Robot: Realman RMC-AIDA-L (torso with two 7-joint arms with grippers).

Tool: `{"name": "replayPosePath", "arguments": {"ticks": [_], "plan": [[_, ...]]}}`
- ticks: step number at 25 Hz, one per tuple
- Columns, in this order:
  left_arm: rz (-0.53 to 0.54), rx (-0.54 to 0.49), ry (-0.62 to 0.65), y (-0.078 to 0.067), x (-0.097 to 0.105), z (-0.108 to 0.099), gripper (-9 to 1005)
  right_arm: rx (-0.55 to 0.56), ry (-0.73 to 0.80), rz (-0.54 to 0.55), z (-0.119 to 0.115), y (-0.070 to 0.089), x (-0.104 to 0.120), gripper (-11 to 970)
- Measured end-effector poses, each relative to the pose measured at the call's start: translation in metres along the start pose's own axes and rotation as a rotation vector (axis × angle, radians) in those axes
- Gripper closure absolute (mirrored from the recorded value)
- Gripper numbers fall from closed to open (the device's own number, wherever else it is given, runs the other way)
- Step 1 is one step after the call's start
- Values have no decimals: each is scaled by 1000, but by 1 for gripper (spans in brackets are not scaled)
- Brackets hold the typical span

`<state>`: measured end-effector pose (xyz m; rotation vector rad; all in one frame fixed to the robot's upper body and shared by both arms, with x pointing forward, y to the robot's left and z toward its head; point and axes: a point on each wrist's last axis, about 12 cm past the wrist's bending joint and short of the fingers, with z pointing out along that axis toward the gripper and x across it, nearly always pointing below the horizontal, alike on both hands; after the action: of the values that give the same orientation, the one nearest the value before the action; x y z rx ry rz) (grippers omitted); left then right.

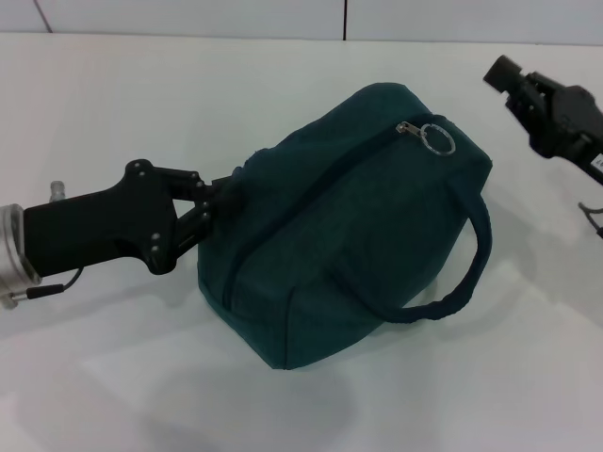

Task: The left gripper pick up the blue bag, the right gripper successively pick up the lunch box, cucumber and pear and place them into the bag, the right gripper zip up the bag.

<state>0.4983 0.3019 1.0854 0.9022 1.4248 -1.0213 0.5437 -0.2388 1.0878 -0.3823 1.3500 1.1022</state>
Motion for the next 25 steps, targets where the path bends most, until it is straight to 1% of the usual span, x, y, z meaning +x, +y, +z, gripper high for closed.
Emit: {"name": "replayPosePath", "arguments": {"ticks": [4,7,10,13,15,18,22,25], "plan": [[1,-1,-2,-1,1,0,941,-33,15,29,-1,2,-1,922],[-2,-7,-1,-2,2,-1,940,-53,-6,34,-10,4,-5,910],[-5,-14,0,-2,4,-1,940,-54,-16,64,-23,4,-9,899],[-6,-16,-1,-3,5,0,940,-42,7,116,-28,2,-8,820],[-7,-17,-1,-3,5,0,940,-48,38,135,-27,1,-6,767],[-7,-19,0,-3,5,0,941,-81,95,165,-20,2,-4,687],[-6,-24,4,-2,6,0,941,-147,171,209,-4,4,-4,549],[-5,-24,6,-2,6,0,940,-173,216,231,4,5,-4,446]]}}
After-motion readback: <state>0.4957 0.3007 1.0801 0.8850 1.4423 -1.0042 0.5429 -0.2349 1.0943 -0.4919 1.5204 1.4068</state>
